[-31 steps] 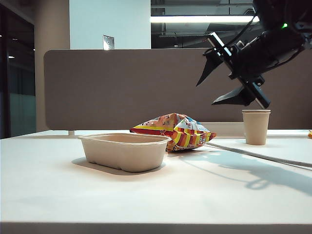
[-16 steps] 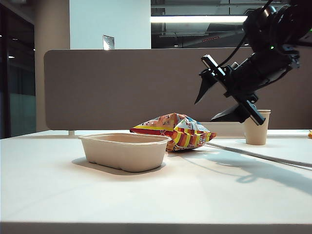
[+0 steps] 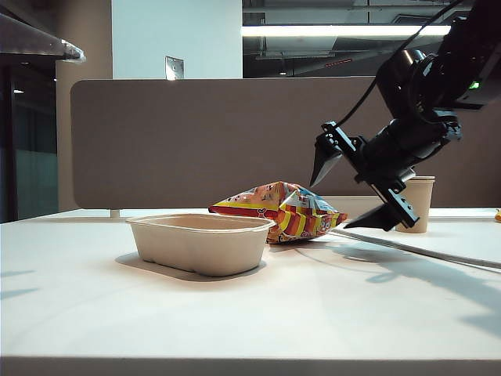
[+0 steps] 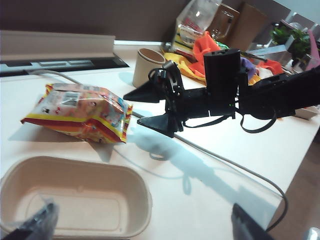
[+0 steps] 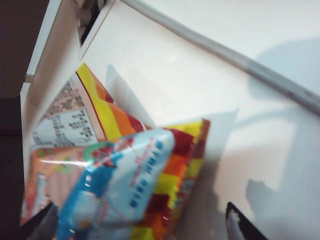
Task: Pick up a bag of chips and put them in the box.
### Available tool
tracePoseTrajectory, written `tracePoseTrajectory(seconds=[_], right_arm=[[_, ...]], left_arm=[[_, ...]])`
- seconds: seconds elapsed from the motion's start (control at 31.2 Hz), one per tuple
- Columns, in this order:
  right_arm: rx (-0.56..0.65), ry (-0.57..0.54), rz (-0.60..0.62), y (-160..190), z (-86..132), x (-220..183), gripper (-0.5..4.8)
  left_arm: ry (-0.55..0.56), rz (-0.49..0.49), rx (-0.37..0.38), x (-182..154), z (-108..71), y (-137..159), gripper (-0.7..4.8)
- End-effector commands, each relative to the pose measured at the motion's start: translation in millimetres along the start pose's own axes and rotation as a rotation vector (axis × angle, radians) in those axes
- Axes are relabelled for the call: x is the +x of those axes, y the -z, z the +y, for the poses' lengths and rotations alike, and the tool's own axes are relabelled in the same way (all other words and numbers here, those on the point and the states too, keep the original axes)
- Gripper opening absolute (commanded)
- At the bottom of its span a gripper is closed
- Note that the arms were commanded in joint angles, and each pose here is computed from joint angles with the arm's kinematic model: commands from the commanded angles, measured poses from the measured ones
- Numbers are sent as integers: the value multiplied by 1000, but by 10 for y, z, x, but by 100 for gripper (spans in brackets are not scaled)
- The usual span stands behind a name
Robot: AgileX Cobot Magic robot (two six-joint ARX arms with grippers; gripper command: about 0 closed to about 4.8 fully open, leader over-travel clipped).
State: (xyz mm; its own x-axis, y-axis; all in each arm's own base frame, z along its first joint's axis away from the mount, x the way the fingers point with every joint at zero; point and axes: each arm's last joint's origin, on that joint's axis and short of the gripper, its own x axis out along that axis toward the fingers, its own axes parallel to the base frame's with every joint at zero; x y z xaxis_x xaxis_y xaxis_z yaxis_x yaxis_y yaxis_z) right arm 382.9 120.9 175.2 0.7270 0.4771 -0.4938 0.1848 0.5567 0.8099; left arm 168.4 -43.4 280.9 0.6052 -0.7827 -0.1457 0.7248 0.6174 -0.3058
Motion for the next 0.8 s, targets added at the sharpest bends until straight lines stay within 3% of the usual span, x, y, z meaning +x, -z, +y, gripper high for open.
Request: tracePoseTrajectory(seconds=[0.03, 0.13, 0.19, 0.8], right_arm=[[-13, -60, -45, -64, 109, -1, 437], [-13, -59, -48, -82, 132, 15, 442], [-5, -63, -31, -85, 122, 61, 479], [8, -65, -19, -71, 54, 156, 479]], left_arm=[[0, -15, 19, -5, -10, -31, 479], [-2, -20, 22, -5, -10, -36, 479], [0, -32, 33, -6, -13, -50, 479], [2, -42, 39, -6, -16, -62, 479]])
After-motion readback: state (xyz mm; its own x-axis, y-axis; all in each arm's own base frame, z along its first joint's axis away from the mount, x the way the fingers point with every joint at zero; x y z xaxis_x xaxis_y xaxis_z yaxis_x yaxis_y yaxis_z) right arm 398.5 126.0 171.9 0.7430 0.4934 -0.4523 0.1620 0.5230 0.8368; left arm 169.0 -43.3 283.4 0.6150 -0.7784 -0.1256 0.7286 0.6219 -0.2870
